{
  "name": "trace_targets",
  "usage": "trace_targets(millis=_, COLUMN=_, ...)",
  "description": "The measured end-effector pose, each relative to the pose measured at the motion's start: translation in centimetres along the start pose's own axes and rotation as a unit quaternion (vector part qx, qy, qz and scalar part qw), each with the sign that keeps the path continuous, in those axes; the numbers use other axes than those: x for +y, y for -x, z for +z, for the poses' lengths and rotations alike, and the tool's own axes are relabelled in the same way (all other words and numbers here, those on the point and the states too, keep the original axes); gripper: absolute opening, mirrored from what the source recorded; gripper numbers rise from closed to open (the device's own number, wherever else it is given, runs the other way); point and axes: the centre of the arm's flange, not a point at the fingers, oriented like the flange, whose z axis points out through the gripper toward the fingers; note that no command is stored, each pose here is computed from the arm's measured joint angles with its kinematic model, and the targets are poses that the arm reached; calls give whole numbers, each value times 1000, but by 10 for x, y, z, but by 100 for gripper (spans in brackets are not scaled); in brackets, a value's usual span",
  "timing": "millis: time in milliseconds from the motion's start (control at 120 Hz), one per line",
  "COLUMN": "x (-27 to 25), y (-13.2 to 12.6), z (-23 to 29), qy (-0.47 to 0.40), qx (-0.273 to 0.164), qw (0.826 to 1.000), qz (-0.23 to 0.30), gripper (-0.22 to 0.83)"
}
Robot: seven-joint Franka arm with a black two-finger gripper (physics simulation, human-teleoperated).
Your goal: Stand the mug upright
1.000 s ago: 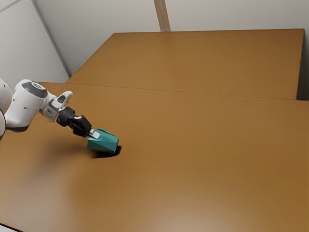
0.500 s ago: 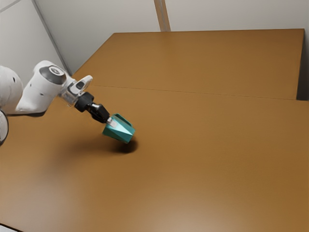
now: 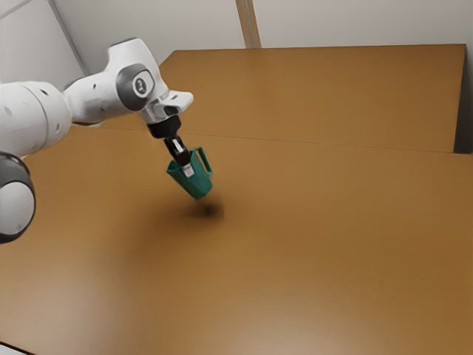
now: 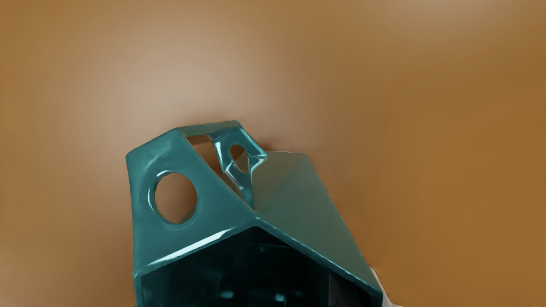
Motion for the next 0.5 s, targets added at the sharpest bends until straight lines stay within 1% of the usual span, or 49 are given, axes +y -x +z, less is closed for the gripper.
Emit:
trace_targets(millis=75, x=-6, y=-4, z=4, qy=-22, qx=-20, qw=1000, qz=2, gripper=-17)
trace_targets(millis=192, x=-5, y=-28, z=13, qy=-55, qx=-47, qw=997, qz=20, gripper=-17)
trace_targets(millis=350, x=-4, y=-48, z=30, qy=-82, qx=-77, qw=993, qz=35, gripper=-17)
trace_targets(millis=500, x=-7, y=-57, z=43, qy=-93, qx=-92, qw=991, qz=38, gripper=-17)
